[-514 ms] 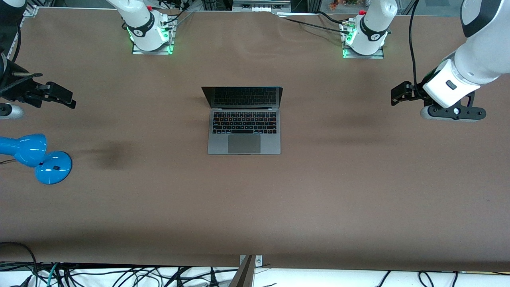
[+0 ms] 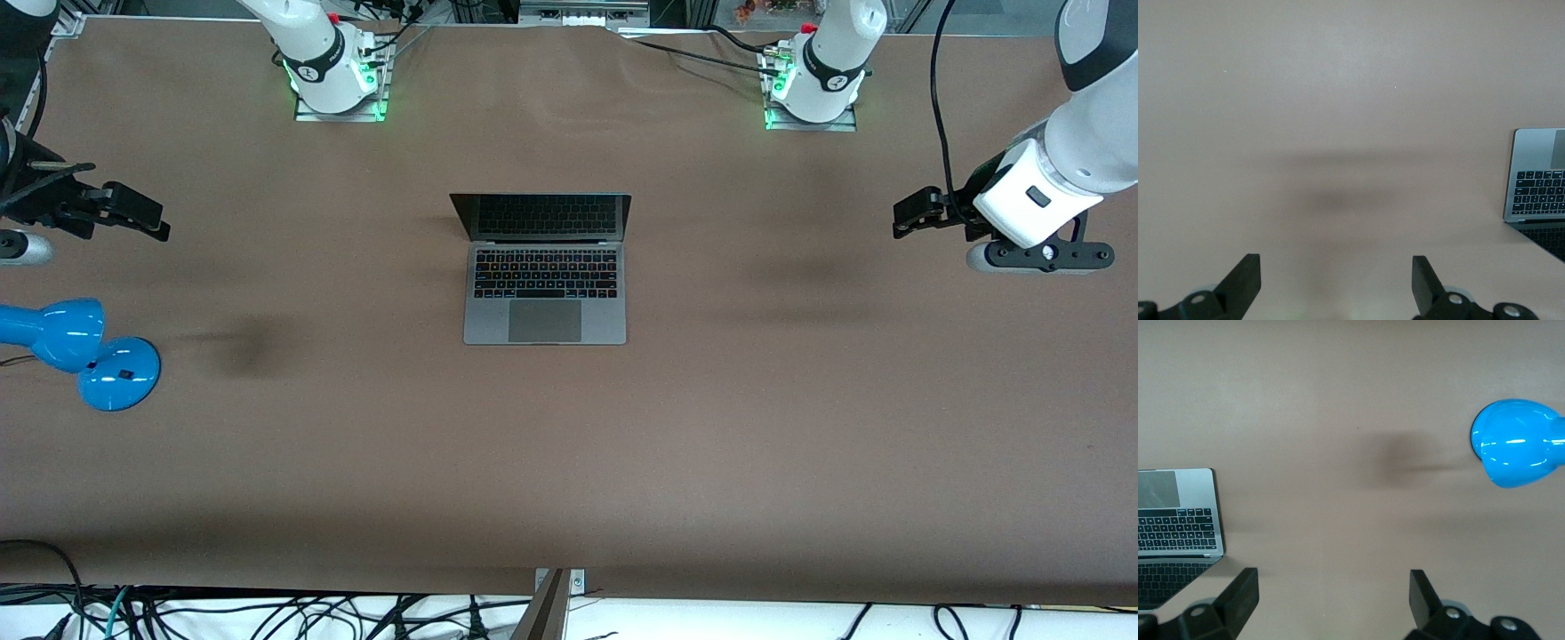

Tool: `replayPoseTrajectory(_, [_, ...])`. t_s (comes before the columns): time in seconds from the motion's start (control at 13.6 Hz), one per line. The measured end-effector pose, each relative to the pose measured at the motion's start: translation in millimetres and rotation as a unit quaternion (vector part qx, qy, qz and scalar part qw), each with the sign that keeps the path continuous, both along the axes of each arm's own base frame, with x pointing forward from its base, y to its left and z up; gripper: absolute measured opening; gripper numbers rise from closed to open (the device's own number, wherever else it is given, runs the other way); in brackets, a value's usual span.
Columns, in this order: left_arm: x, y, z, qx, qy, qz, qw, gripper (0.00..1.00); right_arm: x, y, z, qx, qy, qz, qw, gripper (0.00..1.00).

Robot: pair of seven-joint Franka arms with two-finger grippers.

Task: Close laptop with both arms from behind
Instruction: 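Raise the left gripper from rest toward the laptop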

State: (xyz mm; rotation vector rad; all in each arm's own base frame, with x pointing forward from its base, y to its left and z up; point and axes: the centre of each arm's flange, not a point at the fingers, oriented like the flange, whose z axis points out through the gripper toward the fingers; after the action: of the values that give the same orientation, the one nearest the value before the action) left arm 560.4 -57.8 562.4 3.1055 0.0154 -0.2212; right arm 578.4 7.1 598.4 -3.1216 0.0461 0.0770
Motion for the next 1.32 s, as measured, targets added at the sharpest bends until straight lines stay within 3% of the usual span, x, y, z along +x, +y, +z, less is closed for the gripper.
replayPoseTrajectory(0.73, [0,0,-3,0.001,0.007,0.0,1.0,1.0,-2,-1,-11,0.0,0.014,-0.001,1.0,1.0])
replayPoseTrajectory(1.32, [-8,-48,-6,0.001,0.016,-0.031,0.999,1.0,-3,-1,-14,0.0,0.023,-0.002,1.0,1.0])
